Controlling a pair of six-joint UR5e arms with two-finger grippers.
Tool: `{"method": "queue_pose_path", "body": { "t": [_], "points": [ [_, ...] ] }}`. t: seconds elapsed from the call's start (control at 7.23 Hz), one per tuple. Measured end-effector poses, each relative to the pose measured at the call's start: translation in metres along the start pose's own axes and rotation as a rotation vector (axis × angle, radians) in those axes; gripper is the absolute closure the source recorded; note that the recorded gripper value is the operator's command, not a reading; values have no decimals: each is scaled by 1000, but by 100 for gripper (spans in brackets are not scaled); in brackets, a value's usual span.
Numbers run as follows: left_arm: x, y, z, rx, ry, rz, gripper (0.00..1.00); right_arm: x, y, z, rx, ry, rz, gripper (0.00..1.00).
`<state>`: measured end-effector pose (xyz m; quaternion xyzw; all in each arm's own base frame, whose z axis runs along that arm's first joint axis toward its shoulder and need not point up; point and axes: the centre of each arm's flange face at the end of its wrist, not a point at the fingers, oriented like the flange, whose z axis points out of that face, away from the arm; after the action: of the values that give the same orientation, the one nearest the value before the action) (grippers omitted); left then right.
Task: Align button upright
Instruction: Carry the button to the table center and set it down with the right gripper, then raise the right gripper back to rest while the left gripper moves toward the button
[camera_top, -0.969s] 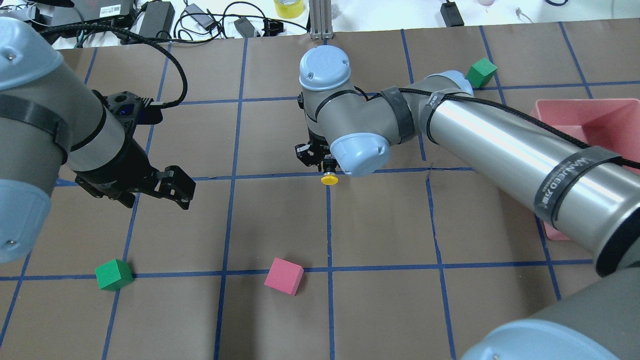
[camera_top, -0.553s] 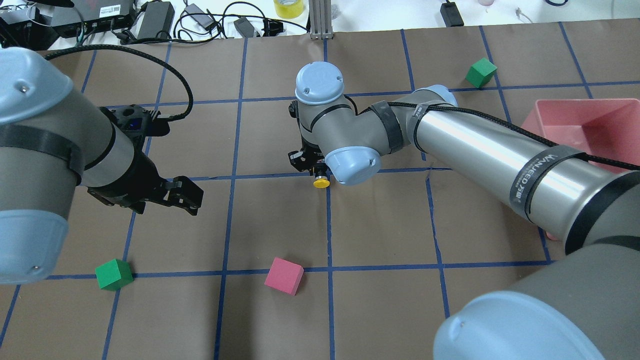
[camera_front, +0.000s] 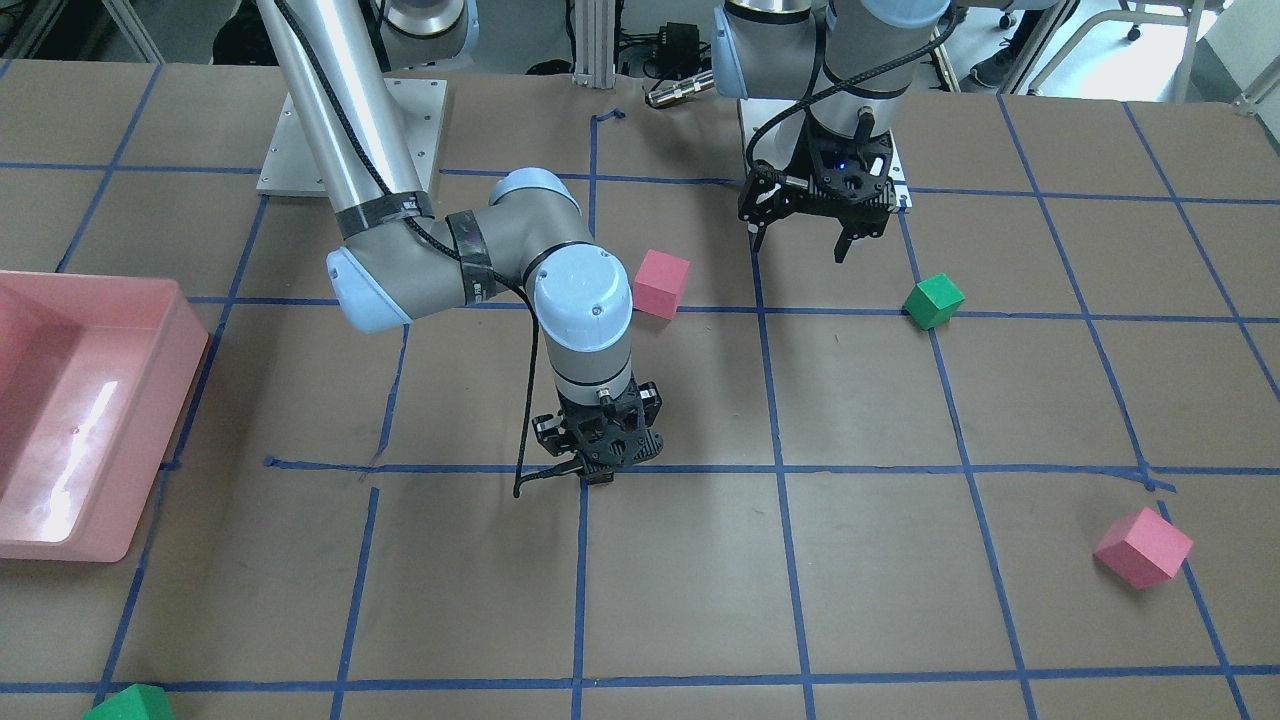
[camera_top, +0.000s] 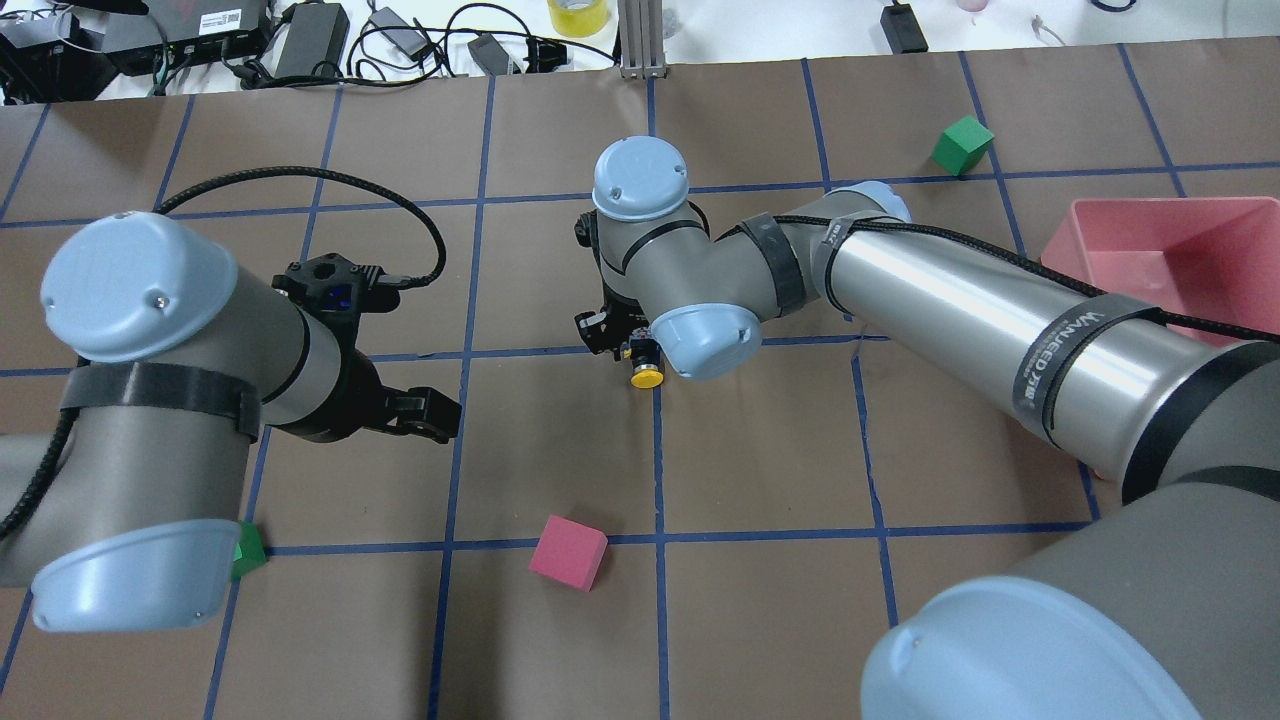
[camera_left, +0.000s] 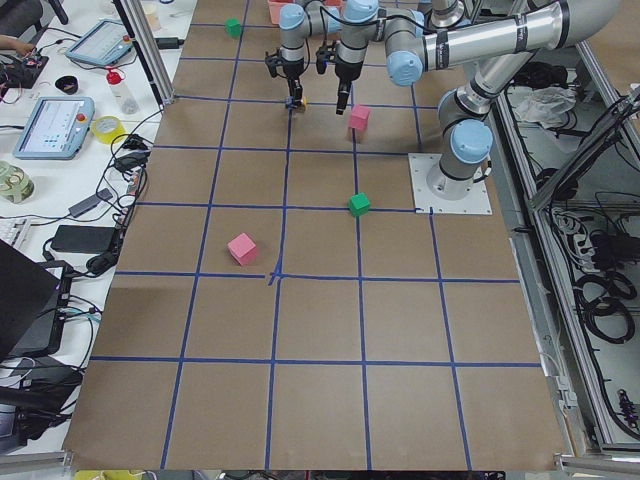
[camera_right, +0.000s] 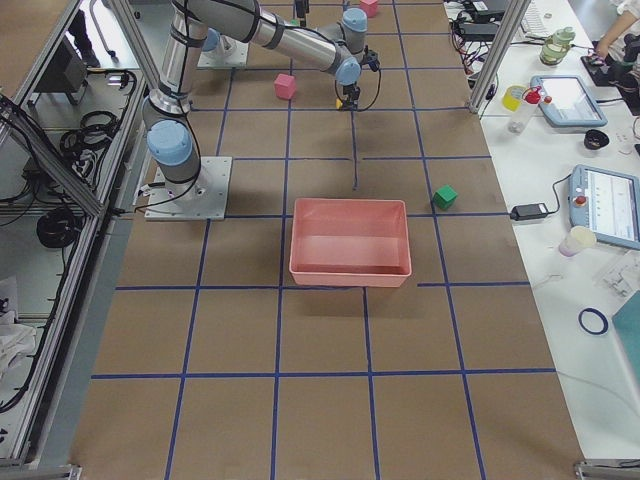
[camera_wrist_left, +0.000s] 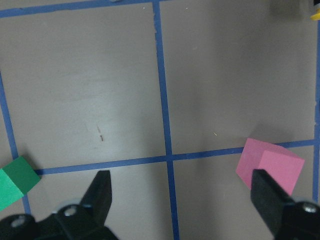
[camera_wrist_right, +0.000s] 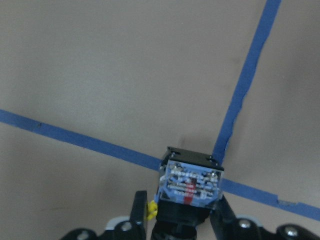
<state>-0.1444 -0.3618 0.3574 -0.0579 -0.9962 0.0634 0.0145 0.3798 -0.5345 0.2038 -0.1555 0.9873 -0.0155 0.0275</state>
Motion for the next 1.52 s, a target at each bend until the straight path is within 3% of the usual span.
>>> {"method": "queue_pose_path", "body": {
  "t": [0.14,0.42,0.83,1.25,1.52],
  "points": [
    [4,5,11,31,-2,11,0,1,-1,-12,18,-1,2,0],
    [6,14,28,74,-5,24,0,26,-2,-70,63,2,33,0],
    [11,21,43,131,1,30,0,141,32,-181,-31,17,121,0],
    [40,19,58,158,19,18,0,174,76,-298,-20,72,236,0],
    [62,16,68,203,36,5,0,174,78,-330,10,80,321,0]
  ]
}}
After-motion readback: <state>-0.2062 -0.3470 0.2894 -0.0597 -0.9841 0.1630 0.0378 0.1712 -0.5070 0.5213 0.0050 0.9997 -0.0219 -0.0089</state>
